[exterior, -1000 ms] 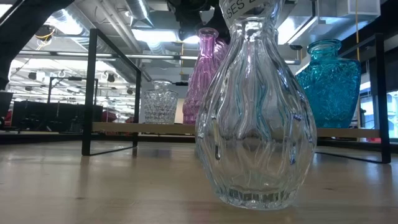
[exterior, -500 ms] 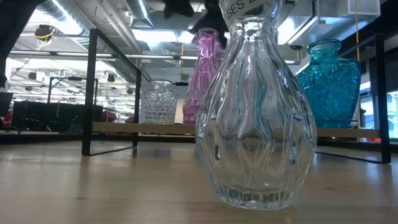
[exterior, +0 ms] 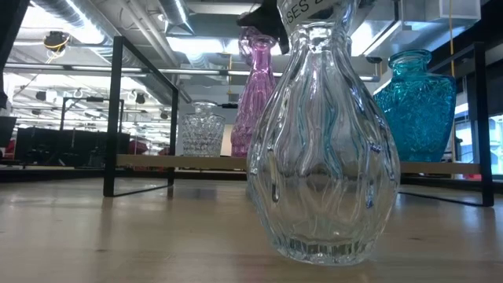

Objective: Sort vases onto shelf
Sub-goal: Put the violet vase aligned with the other violet vase on the shelf

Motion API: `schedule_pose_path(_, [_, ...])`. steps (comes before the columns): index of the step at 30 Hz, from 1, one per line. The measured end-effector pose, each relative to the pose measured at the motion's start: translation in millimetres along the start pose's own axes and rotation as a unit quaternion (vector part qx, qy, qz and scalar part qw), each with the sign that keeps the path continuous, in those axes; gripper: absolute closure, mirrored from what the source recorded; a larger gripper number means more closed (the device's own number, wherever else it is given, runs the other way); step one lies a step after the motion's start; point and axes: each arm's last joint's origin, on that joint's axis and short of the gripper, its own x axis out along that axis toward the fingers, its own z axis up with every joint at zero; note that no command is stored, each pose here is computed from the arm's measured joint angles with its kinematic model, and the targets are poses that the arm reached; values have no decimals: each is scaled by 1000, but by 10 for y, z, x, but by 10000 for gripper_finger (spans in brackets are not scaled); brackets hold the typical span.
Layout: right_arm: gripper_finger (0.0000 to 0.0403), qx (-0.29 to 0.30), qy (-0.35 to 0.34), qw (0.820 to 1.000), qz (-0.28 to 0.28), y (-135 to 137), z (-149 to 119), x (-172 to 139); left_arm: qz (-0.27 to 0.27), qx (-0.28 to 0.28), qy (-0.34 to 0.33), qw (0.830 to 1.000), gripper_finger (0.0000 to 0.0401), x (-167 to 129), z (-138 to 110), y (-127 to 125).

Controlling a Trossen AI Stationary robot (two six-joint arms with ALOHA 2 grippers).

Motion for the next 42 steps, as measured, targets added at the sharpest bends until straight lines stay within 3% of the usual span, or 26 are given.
schedule_pose_path(5, [333,31,-113,993,-19,-51,-37,-168,-14,4,7,1000,357,45,-14,-76])
schedule_pose_path(8, [333,47,-143,988,-20,-63,-246,-236,-24,4,24,999,364,140,-62,-110])
schedule_pose_path(12, [333,57,-133,989,-24,-108,-546,-266,-32,3,38,999,371,278,-124,-123])
schedule_pose_path(16, [333,37,-121,991,-36,-181,-658,-274,-36,2,42,998,373,448,-194,-83])
schedule_pose_path(24, [333,76,-67,995,15,-514,-953,-172,-81,-31,51,995,373,838,-420,-14])
schedule_pose_path(28, [333,96,-93,990,54,-696,-950,-203,-90,-44,69,993,374,946,-525,-19])
schedule_pose_path(32, [333,79,-104,989,71,-746,-919,-237,-99,-46,74,991,374,978,-580,-29])
schedule_pose_path(36, [333,54,-102,989,88,-719,-918,-233,-116,-23,33,992,374,913,-551,-50])
schedule_pose_path(42, [333,56,-100,989,89,-726,-920,-236,-117,96,49,987,374,903,-613,-152])
